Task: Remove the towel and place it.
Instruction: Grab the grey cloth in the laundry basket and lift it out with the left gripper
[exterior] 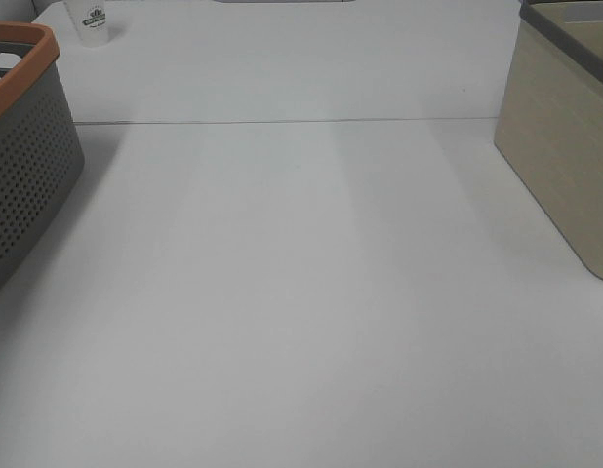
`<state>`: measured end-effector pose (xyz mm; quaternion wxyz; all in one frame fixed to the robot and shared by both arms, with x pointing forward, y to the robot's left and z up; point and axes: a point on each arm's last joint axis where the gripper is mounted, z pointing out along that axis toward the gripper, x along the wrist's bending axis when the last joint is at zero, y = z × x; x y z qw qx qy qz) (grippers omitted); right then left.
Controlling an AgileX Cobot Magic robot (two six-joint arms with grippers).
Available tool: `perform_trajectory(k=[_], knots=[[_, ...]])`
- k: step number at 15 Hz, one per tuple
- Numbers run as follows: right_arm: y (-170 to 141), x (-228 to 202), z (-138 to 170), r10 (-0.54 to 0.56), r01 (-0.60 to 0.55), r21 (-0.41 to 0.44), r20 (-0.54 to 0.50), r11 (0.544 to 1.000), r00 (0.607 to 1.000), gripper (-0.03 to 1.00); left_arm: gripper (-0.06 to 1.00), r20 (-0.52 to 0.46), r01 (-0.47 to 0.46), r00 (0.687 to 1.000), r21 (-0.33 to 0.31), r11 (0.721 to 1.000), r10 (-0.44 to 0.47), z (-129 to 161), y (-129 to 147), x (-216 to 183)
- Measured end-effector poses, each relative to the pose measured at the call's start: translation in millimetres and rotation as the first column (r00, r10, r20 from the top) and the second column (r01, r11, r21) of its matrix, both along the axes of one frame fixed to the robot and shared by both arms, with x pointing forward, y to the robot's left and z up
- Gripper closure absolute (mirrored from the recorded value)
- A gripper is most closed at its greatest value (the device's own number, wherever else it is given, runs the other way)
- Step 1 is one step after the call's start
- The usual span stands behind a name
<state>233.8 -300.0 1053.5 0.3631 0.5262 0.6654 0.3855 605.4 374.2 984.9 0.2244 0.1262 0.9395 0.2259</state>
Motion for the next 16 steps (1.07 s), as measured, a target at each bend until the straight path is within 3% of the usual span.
perform_trajectory(k=[5,7,9,10,13,16], knots=[[0,0,0,-0.008,0.008,0.016,-0.002,1.0,1.0,0.2,0.49,0.009,-0.036,0.999,0.001,0.999,0.036,-2,2,2],[0,0,0,-0.01,0.01,0.021,-0.003,1.0,1.0,0.2,0.66,0.008,-0.033,0.999,0.01,0.999,0.033,-2,2,2],[0,0,0,-0.01,0.01,0.025,-0.004,1.0,1.0,0.2,0.9,0.013,-0.042,0.999,0.007,0.999,0.041,-2,3,2],[0,0,0,-0.01,0.01,0.025,-0.004,1.0,1.0,0.2,0.94,0.02,-0.052,0.998,0.002,0.999,0.052,-2,3,2],[1,0,0,-0.007,0.007,0.03,-0.005,1.0,1.0,0.2,0.94,0.053,-0.045,0.998,0.001,0.999,0.045,4,2,3],[1,0,0,-0.007,0.007,0.03,-0.005,1.0,1.0,0.2,0.94,0.179,-0.002,0.984,-0.001,1.0,0.003,32,-1,1]])
